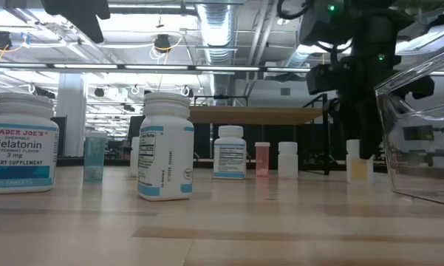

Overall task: Pick and place medicine bottles onto shelf by color
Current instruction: Put the right transparent pill bottle on the shelf

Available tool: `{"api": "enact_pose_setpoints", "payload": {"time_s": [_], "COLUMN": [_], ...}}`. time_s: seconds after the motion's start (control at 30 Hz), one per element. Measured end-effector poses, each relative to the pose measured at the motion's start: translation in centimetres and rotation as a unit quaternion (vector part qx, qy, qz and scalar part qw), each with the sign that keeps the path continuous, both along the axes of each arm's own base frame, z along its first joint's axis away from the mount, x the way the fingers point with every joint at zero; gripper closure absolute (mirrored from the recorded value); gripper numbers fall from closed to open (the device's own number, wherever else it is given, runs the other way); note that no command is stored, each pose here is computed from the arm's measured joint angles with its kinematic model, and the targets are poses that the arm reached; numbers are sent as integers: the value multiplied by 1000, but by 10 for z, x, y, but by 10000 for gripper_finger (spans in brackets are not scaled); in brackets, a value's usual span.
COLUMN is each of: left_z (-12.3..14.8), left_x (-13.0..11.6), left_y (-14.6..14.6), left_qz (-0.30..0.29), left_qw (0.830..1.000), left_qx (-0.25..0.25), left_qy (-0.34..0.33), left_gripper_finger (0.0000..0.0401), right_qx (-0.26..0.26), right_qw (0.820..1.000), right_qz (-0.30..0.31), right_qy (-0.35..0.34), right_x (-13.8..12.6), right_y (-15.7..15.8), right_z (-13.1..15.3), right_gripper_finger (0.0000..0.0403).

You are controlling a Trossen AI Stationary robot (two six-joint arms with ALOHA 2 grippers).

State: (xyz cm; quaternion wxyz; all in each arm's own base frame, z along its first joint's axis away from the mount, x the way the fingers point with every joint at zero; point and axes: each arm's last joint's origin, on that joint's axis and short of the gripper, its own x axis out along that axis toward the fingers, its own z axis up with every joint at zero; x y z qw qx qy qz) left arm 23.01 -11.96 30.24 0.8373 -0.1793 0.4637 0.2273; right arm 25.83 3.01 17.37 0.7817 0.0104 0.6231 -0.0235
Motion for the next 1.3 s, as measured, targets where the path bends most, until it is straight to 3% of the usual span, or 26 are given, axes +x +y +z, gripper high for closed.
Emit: {"api": "enact_pose_setpoints", "payload": {"time_s": [0.2,0.47,0.63,0.77,1.0,1.3], "left_z": [0,0,0,0,0,0], "left_x": [0,0,0,0,0,0], "left_y": [0,0,0,0,0,0], "left_qz": [0,0,0,0,0,0], "left_qw": [1000,1000,1000,1000,1000,1000], "left_qx": [0,0,0,0,0,0], "left_qy": [0,0,0,0,0,0], "left_gripper_finger": [132,132,132,132,132,132], "right_qx": [1,1,-3,-7,-14,-57], "right_qw": [1000,1000,1000,999,999,990], "right_qz": [0,-1,1,17,39,32], "right_qy": [-5,0,31,35,-12,-125], "right_x": [0,-1,-2,5,23,29], "right_y": [0,0,-1,-2,-13,-69], "right_z": [2,2,12,36,94,191], "right_gripper_finger": [193,274,271,258,277,268]}}
